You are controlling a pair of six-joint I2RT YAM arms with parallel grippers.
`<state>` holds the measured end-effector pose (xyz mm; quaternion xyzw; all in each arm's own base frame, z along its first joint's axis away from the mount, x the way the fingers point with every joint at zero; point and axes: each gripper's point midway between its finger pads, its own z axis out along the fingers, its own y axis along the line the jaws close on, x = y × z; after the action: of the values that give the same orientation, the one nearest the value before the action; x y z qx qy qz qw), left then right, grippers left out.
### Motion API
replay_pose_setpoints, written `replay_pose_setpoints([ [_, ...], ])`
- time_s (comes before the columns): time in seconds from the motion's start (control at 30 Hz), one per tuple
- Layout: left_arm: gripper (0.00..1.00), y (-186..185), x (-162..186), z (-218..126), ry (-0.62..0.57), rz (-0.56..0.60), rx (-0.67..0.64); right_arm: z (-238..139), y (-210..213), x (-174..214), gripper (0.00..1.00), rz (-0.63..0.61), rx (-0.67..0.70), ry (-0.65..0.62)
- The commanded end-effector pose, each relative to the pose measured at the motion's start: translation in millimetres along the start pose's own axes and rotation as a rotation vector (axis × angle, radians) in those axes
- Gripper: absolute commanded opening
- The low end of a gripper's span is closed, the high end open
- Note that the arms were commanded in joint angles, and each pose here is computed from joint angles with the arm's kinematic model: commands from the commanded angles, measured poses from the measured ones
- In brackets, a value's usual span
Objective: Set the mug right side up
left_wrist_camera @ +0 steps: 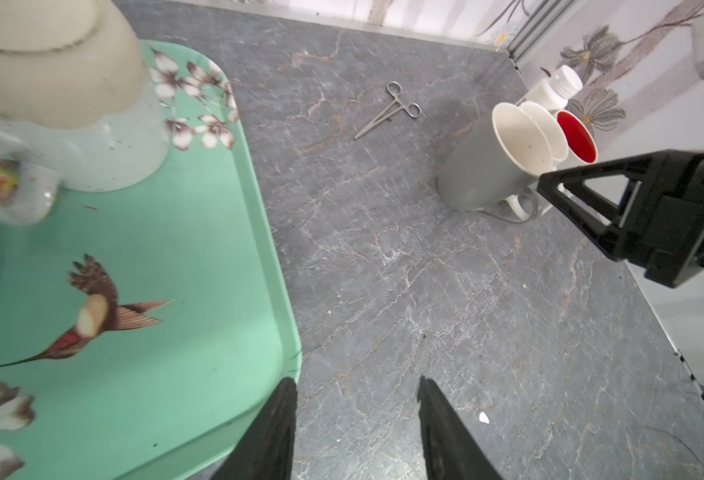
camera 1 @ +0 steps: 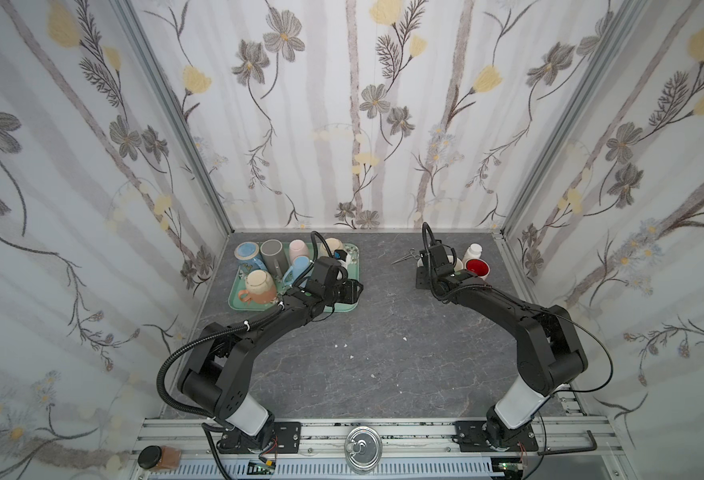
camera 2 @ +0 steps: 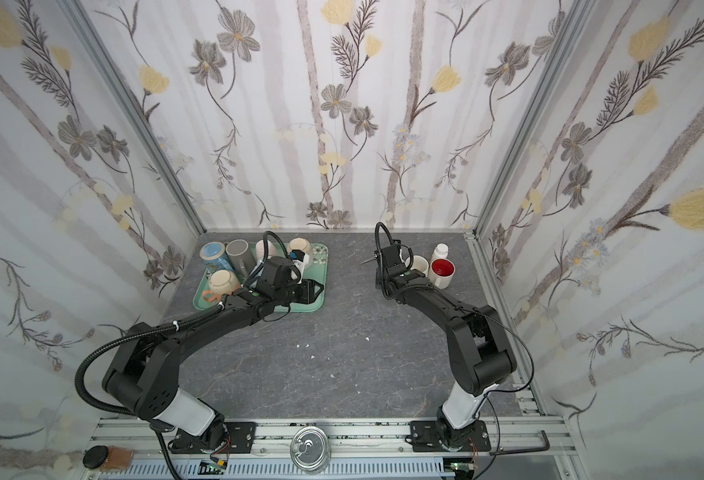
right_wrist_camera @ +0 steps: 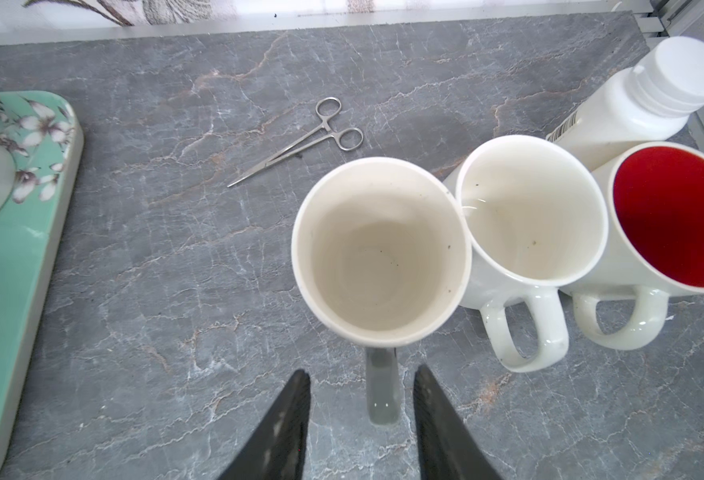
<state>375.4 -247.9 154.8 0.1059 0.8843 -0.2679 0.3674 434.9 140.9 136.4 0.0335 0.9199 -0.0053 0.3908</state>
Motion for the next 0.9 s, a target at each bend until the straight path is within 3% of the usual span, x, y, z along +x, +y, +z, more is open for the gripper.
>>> replay_pose_setpoints([
  [0.0,0.48,18,-18,-16,-0.039,0.014,-0.072,-11,0,-5,0.43,-0.013,-0.003,-0.014],
  [0.27,0.6,83,-60,-74,-0.141,-0.025,-0.271,-30,9,-13,0.43,-0.03,-0.045,-0.047],
  [0.47,0.63,144,-71,-102,-0.161,-0.129,-0.386,-50,31,-14,0.44,-0.038,-0.147,-0.061],
  [0.7,0.64,188,-70,-90,-0.076,-0.156,-0.42,-55,70,17,0.44,-0.041,-0.258,-0.032],
  [0.87,0.6,180,-90,-50,-0.048,-0.192,-0.318,-55,89,36,0.44,-0.042,-0.312,-0.001],
])
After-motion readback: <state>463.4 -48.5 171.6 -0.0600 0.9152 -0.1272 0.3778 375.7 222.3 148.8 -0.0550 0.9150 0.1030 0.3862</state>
